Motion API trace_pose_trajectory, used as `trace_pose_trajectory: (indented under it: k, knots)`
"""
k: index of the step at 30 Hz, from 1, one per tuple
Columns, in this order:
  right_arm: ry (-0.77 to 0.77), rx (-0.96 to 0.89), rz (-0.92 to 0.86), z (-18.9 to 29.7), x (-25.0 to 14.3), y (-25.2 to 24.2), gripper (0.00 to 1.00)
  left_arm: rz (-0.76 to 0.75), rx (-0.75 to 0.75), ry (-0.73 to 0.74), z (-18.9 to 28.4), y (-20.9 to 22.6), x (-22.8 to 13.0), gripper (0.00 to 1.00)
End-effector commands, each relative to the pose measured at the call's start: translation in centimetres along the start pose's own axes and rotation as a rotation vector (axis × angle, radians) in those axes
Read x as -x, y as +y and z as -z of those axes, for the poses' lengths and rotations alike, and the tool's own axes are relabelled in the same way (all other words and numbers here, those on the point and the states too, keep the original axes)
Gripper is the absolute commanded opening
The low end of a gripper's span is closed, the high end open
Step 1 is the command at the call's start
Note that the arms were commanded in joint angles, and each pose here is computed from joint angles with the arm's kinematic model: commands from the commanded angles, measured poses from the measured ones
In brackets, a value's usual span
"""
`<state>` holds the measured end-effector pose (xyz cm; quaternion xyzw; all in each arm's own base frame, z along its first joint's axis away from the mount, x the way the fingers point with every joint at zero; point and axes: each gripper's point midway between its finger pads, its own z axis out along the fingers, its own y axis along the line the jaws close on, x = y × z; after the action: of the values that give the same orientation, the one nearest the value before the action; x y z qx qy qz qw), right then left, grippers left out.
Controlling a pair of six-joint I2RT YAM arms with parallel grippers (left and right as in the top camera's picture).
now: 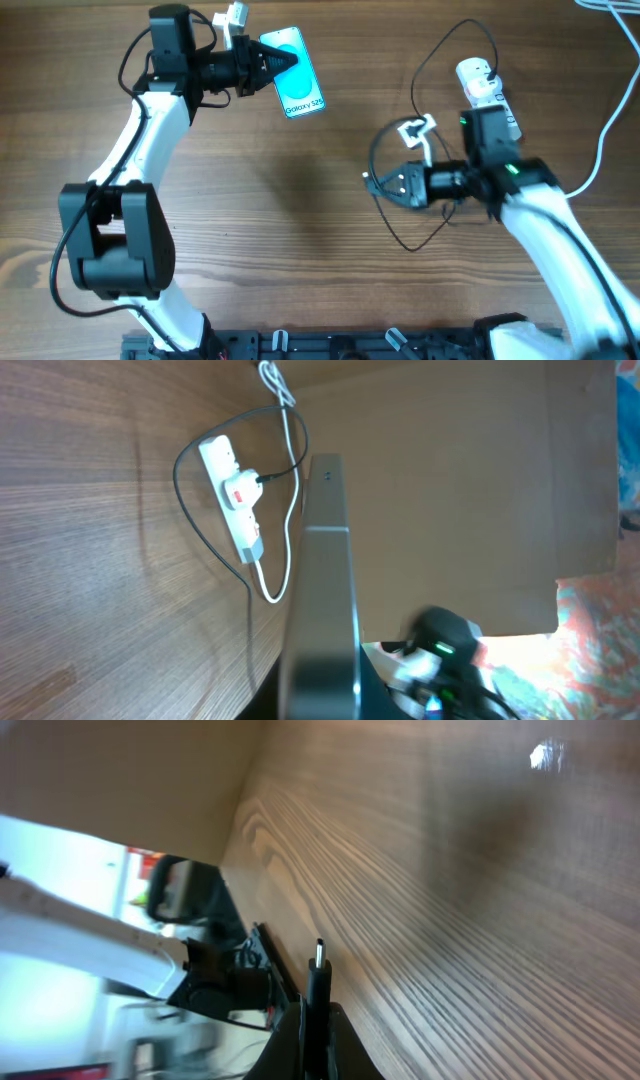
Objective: Plug charger to phone and switch on socket
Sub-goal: 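Carry the cable plug with the right gripper toward the phone's bottom port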
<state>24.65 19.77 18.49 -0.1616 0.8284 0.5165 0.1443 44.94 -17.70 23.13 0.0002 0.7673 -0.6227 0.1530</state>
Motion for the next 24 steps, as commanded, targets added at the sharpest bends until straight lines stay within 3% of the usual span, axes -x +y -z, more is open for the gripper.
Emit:
trace_pose_trajectory:
  k: [1, 6, 13, 21, 24]
  knots:
    - [-0.085, -0.056, 0.154, 2.3, -0.6, 3.0, 0.04, -0.105, -0.036, -0.011, 1.0, -4.2, 0.0, 0.04]
    - [-0.213, 0.057, 0.155, 2.4, -2.7, 4.2, 0.04, -0.116, -0.039, -0.01, 1.0, -4.7, -0.2, 0.04]
    - [-0.412, 0.297, 0.087, 1.7, -2.0, 3.6, 0.04, -0.175, -0.069, 0.036, -1.2, -6.0, -1.4, 0.04]
    - [-0.296, 0.34, -0.054, -1.0, -2.1, 0.0, 0.04, -0.272, -0.113, 0.068, -3.2, -7.8, -2.4, 0.04]
    - [-0.232, 0.4, -0.008, -1.3, -1.7, 0.4, 0.04, -0.307, -0.138, 0.094, -3.2, -8.1, -2.9, 0.04]
